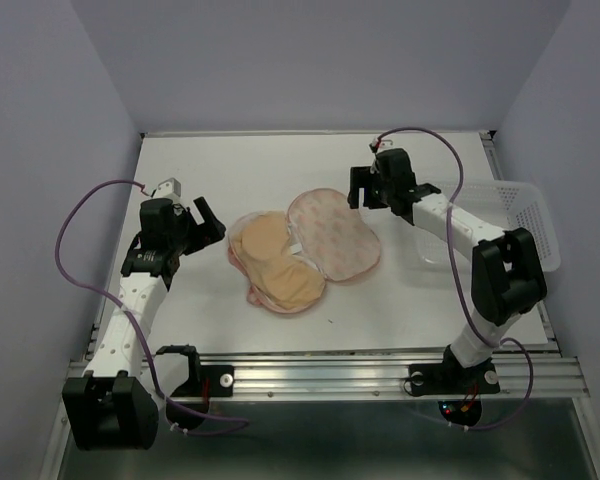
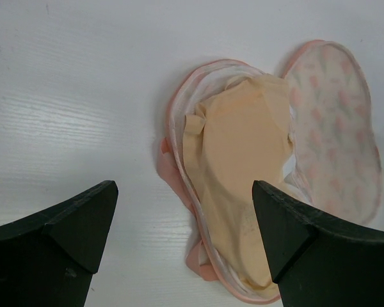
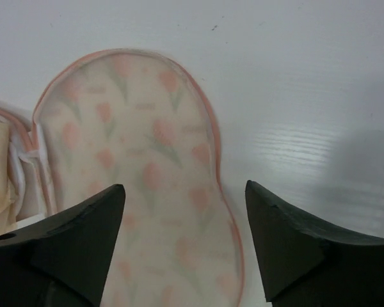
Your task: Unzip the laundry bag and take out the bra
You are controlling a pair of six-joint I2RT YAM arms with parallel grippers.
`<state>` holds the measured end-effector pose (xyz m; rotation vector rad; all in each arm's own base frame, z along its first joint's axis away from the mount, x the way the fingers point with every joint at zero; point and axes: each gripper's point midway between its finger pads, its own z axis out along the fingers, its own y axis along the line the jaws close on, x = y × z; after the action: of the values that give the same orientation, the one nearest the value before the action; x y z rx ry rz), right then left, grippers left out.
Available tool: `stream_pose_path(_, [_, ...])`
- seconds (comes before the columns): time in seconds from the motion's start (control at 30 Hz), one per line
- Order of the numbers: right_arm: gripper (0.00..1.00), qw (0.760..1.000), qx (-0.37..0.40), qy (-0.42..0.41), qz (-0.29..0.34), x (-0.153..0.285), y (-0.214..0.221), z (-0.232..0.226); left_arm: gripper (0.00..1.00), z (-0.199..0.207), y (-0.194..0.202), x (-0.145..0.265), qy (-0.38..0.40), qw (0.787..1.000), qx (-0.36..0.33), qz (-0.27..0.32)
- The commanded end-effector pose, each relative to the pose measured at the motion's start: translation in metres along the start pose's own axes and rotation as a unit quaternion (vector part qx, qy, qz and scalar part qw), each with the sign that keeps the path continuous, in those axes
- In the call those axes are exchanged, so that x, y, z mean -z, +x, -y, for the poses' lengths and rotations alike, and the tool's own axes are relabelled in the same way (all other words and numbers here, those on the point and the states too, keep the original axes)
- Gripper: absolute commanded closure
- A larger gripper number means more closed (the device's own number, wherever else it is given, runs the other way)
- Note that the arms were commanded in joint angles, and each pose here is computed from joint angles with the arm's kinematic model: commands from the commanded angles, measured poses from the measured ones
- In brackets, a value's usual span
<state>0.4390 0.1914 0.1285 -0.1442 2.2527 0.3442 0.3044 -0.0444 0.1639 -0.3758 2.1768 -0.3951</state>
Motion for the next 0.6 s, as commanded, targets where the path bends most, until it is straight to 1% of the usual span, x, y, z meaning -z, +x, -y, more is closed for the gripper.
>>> stream_pose_path(0.0, [0.11,0.996,0.007,-0.015,0.083,0.048,-0.057,-0.014,0.01,0.002,-0.002,-0.002,0.012,1.000,-0.011,0.007])
stream_pose_path(0.03, [0.06,0.994,0.005,-0.024,0.103,0.064,-0.068,-0.018,0.01,0.002,-0.002,-0.002,0.013,1.000,-0.010,0.008])
stream_pose_path(0.07, [0.05,0.994,0.004,-0.030,0.109,0.069,-0.070,-0.020,0.01,0.003,-0.001,-0.002,0.014,1.000,-0.009,0.007])
stream_pose_path(0.1, [0.04,0.991,0.007,-0.075,0.108,0.074,-0.071,-0.037,0.01,0.003,-0.001,-0.002,0.015,1.000,-0.010,0.006])
stream_pose_path(0.13, [0.03,0.989,0.008,-0.105,0.103,0.077,-0.068,-0.047,0.01,0.003,-0.001,-0.003,0.016,1.000,-0.010,0.005])
stream_pose_path(0.17, [0.02,0.983,0.015,-0.163,0.083,0.078,-0.059,-0.070,0.01,0.004,0.000,-0.003,0.018,1.000,-0.011,0.004])
stream_pose_path(0.2, [0.02,0.983,0.013,-0.164,0.082,0.073,-0.059,-0.070,0.01,0.004,0.000,-0.003,0.018,1.000,-0.011,0.004])
stream_pose_path(0.23, [0.02,0.976,0.018,-0.207,0.068,0.073,-0.051,-0.090,0.01,0.004,0.000,-0.003,0.019,1.000,-0.011,0.005])
stream_pose_path(0.27, [0.02,0.973,0.024,-0.220,0.063,0.070,-0.050,-0.100,0.01,0.004,0.000,-0.003,0.019,1.000,-0.011,0.005])
stream_pose_path(0.3, [0.02,0.971,0.032,-0.233,0.043,0.058,-0.036,-0.115,0.01,0.004,0.000,-0.003,0.019,1.000,-0.011,0.004])
stream_pose_path(0.37, [0.02,0.966,0.038,-0.252,0.036,0.048,-0.032,-0.133,0.01,0.003,0.001,-0.003,0.018,1.000,-0.010,0.004])
stream_pose_path(0.4, [0.02,0.962,0.039,-0.271,0.014,0.034,-0.017,-0.146,0.01,0.003,0.001,-0.003,0.017,1.000,-0.010,0.004])
stream_pose_path(0.47, [0.02,0.958,0.030,-0.286,-0.001,0.021,-0.009,-0.160,0.01,0.002,0.001,-0.004,0.015,1.000,-0.009,0.004])
stream_pose_path(0.5, [0.03,0.956,0.031,-0.292,0.002,0.017,-0.013,-0.168,0.01,0.002,0.001,-0.004,0.014,1.000,-0.009,0.003])
stream_pose_path(0.53, [0.04,0.953,0.035,-0.299,-0.002,0.012,-0.008,-0.179,0.01,0.001,0.002,-0.004,0.012,1.000,-0.009,0.002])
stream_pose_path(0.57, [0.05,0.953,0.035,-0.299,-0.018,-0.001,0.005,-0.182,0.01,0.001,0.001,-0.004,0.012,1.000,-0.009,0.003])
